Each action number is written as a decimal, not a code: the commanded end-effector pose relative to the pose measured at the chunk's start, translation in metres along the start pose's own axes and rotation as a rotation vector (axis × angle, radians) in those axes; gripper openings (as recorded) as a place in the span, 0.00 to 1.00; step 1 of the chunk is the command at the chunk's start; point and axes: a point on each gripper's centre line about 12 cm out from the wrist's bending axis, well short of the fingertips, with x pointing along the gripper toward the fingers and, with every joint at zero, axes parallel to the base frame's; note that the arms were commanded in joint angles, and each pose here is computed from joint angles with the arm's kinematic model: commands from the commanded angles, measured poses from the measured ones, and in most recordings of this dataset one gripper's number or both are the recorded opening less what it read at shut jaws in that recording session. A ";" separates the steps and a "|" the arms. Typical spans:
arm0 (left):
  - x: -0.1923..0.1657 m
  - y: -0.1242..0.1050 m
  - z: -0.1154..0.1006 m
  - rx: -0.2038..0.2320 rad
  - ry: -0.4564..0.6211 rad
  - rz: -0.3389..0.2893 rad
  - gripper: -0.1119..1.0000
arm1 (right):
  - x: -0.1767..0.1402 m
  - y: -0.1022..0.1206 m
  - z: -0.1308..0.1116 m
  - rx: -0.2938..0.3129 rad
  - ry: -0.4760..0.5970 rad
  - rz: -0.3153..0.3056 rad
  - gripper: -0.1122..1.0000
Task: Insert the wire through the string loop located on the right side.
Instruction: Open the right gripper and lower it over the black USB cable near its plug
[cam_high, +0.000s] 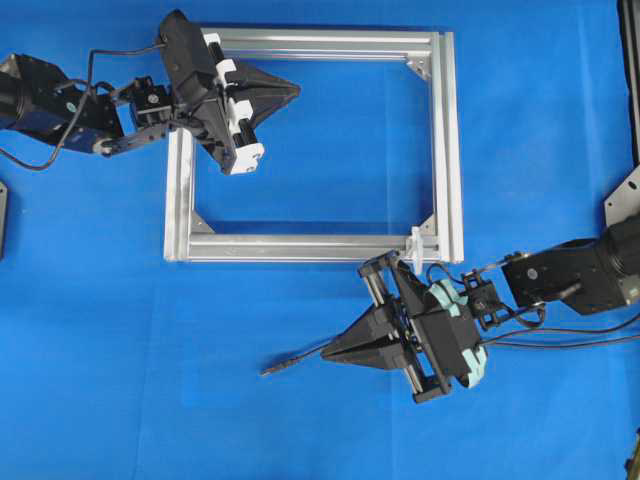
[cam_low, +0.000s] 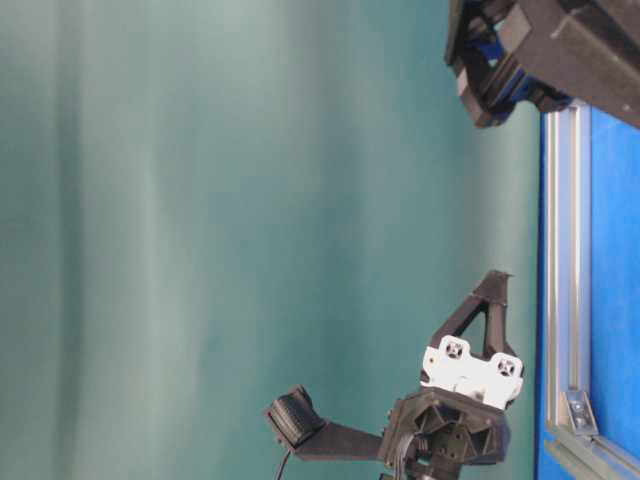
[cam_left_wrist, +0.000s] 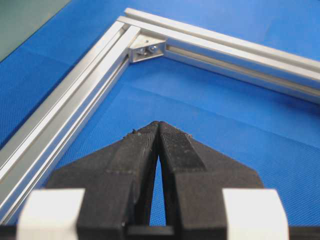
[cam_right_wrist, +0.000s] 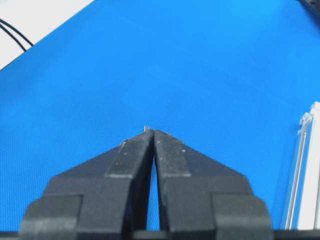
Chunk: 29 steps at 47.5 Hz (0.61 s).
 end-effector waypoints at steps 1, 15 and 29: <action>-0.002 -0.005 0.016 0.021 -0.038 -0.024 0.10 | -0.001 -0.002 0.017 -0.012 -0.049 -0.005 0.10; -0.002 -0.005 0.015 0.024 -0.027 -0.024 0.10 | 0.000 -0.003 0.015 -0.015 0.010 -0.008 0.05; -0.002 -0.005 0.014 0.024 -0.026 -0.024 0.10 | 0.000 -0.003 0.015 -0.002 0.010 -0.008 0.08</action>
